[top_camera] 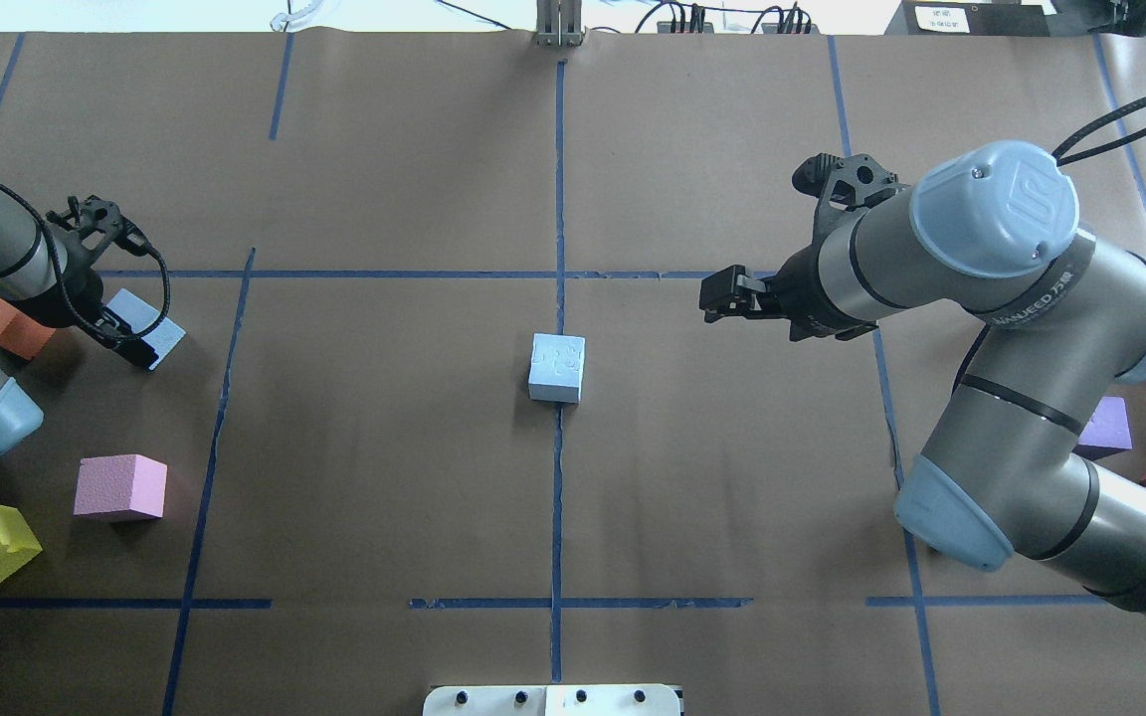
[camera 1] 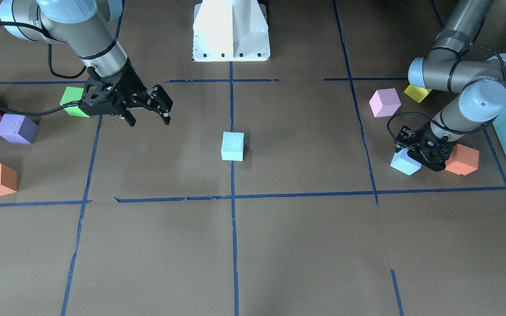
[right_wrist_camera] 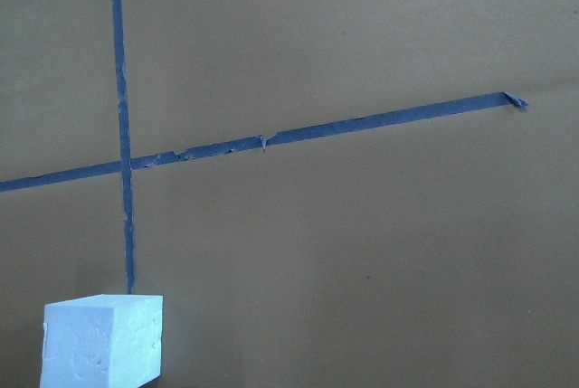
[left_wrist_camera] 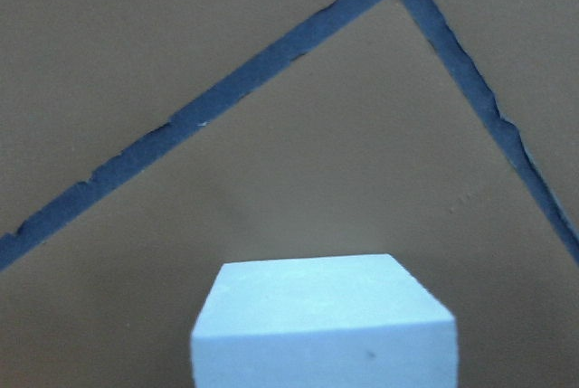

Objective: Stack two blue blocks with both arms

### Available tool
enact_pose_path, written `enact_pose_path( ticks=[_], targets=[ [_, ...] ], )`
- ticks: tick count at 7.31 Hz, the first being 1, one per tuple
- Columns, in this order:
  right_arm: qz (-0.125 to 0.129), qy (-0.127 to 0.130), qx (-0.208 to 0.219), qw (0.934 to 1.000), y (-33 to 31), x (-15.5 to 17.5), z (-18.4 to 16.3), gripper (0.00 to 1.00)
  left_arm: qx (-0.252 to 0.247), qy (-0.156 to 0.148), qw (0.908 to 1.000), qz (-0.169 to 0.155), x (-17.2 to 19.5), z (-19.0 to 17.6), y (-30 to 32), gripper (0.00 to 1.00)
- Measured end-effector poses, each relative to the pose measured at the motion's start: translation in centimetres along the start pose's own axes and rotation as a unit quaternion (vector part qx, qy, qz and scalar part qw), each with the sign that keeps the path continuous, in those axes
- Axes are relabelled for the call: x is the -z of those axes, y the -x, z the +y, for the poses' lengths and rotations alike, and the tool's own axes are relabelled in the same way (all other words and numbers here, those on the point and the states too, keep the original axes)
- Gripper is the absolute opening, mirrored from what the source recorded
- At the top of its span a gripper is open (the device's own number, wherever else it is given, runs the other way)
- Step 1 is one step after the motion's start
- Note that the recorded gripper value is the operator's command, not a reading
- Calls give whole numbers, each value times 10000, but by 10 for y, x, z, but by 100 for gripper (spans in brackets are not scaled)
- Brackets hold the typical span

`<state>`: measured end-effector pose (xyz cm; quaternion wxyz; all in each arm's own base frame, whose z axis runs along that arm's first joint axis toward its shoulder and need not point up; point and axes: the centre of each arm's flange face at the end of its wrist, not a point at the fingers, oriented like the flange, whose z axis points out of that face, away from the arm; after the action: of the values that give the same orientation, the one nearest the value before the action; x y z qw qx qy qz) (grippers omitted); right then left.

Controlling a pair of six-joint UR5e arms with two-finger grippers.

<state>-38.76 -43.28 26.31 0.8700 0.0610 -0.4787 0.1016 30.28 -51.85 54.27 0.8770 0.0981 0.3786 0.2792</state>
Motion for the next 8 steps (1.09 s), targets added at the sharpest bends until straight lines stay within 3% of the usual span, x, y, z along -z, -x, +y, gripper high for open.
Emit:
enact_pose_path(
  ticks=[3, 5, 8],
  targets=[
    [-41, 24, -1, 10000, -20, 20, -10, 100, 1046, -526, 9927, 299, 51, -55, -69, 9],
    [23, 147, 200, 9997, -77, 51, -37, 100, 1765, -428, 9804, 770, 56, -115, -197, 9],
    [209, 172, 470, 9985, -125, 61, -55, 100, 2082, -393, 9763, 432, 77, -178, -385, 9]
  ],
)
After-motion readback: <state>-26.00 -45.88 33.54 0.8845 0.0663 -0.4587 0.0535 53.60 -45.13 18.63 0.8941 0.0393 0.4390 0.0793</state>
